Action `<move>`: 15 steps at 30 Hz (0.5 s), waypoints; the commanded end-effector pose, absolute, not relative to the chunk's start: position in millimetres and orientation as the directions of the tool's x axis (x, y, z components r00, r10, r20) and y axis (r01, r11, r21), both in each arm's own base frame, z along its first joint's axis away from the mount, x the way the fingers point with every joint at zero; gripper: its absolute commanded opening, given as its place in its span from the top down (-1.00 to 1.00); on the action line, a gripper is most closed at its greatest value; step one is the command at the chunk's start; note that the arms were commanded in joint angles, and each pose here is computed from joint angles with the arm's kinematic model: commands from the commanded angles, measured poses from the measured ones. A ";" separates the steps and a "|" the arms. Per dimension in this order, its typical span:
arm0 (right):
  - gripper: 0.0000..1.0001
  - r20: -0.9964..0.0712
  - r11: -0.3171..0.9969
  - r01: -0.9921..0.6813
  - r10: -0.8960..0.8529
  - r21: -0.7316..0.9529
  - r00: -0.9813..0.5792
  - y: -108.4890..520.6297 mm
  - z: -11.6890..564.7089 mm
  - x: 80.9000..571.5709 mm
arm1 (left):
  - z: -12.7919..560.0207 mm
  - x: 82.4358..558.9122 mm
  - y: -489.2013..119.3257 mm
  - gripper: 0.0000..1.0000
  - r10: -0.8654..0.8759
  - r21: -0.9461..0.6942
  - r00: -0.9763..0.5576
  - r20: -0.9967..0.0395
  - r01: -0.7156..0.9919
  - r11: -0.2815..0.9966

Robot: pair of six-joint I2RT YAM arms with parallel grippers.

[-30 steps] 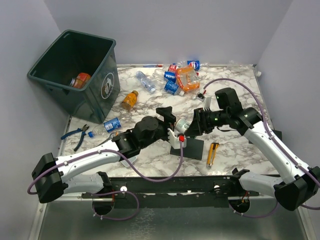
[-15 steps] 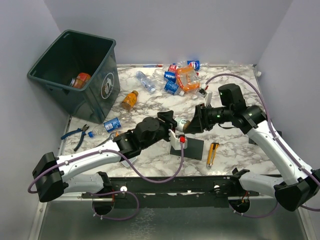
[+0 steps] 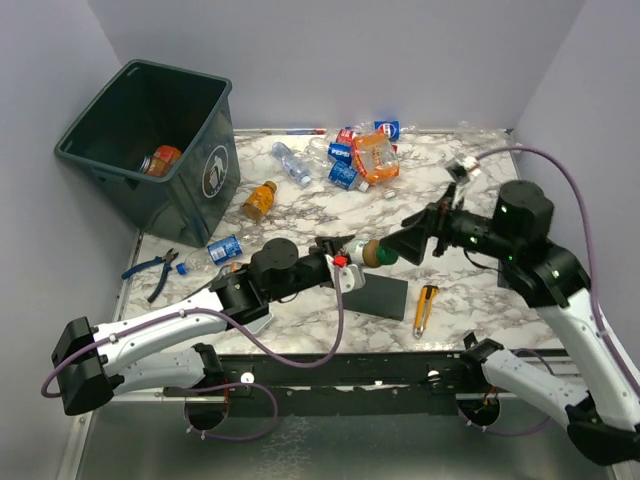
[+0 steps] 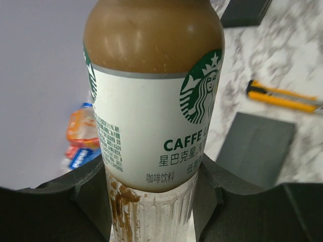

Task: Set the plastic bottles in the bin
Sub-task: Pick up the plastic bottle at the center of the board.

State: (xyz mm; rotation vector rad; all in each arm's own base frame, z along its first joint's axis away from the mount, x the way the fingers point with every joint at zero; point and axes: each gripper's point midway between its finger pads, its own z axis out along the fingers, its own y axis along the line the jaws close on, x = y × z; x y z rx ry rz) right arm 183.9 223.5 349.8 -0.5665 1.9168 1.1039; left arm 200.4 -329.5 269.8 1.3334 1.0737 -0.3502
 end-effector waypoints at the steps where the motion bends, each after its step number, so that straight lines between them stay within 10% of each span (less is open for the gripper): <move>1: -1.00 -0.899 0.632 -0.639 0.309 0.439 -0.312 189.3 397.8 203.3 | 287.7 161.5 -345.2 0.75 0.066 0.263 0.255 -0.965 0.923 0.280; 6: -1.00 -0.914 0.634 -0.686 0.389 0.357 -0.116 169.1 408.7 185.3 | 312.1 144.2 -353.6 0.75 -0.146 -0.075 -0.044 -0.988 0.975 0.209; 15: -1.00 -0.873 0.390 -0.828 0.435 0.403 -0.220 206.0 386.0 163.1 | 342.8 130.3 -360.9 0.73 -0.303 -0.333 -0.313 -0.900 0.943 0.015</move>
